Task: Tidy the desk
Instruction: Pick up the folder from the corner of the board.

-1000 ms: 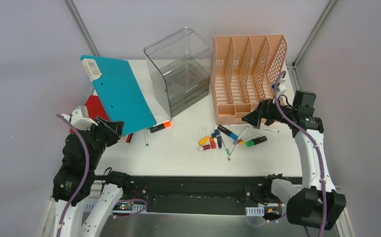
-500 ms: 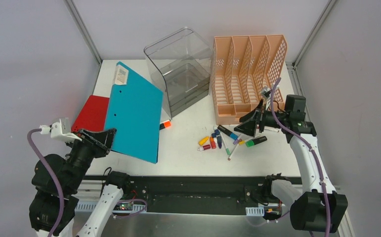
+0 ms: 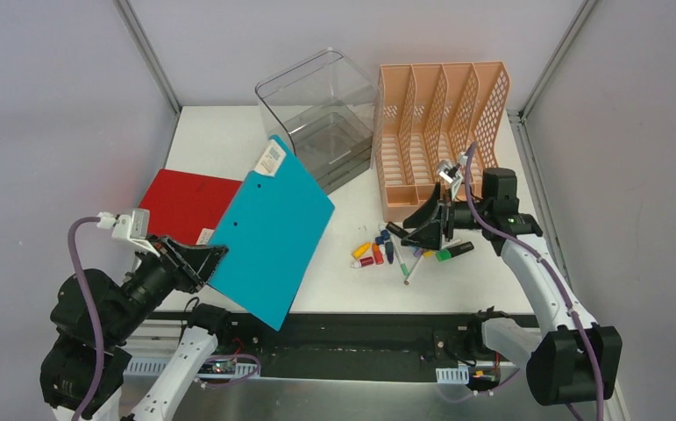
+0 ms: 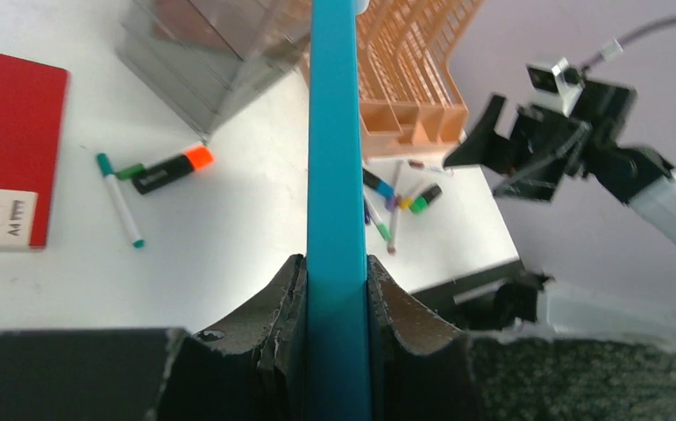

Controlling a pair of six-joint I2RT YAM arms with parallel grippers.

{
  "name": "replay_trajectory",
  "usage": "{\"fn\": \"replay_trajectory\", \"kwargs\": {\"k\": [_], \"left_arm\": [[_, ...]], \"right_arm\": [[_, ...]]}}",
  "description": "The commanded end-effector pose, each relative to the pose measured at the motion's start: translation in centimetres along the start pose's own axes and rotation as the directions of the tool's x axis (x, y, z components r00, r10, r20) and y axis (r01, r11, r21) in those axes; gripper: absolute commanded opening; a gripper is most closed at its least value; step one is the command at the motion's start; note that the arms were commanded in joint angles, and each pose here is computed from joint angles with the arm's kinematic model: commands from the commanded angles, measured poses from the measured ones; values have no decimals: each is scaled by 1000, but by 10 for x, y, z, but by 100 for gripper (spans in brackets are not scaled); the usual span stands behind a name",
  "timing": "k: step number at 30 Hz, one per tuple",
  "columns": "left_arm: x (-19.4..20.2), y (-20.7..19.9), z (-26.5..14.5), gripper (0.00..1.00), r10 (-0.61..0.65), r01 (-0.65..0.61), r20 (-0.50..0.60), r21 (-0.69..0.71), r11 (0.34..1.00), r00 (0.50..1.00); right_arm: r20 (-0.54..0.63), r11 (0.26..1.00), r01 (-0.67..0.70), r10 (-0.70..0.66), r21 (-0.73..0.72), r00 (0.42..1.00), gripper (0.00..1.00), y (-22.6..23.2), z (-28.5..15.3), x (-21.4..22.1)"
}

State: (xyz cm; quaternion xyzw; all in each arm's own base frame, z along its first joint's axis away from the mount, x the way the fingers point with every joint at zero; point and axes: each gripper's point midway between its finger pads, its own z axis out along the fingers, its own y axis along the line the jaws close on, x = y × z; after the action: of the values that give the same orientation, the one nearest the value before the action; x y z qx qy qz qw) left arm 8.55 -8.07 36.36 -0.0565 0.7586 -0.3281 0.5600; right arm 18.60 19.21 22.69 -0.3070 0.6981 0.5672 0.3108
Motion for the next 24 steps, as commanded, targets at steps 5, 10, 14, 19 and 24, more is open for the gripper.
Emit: {"fn": "replay_trajectory", "kwargs": {"k": [5,10,14,19,24], "left_arm": [[11,-46,15,0,96,-59,-112,293,954,989],[24,-60,46,0,113,-41,-134,453,891,984],[25,-62,73,0,103,-29,-115,517,856,988],[26,-69,93,0,60,12,-100,600,800,993],[29,-73,105,0,67,24,-115,651,759,991]], "right_arm": [[-20,993,104,-106,-51,994,100,10,5,-1],[-24,990,133,-134,-42,991,100,10,4,-4],[-31,990,136,-137,-26,990,100,4,5,-14],[-65,981,192,-189,34,980,100,-10,4,-33],[-106,956,247,-233,160,967,100,-35,0,-50]]}}
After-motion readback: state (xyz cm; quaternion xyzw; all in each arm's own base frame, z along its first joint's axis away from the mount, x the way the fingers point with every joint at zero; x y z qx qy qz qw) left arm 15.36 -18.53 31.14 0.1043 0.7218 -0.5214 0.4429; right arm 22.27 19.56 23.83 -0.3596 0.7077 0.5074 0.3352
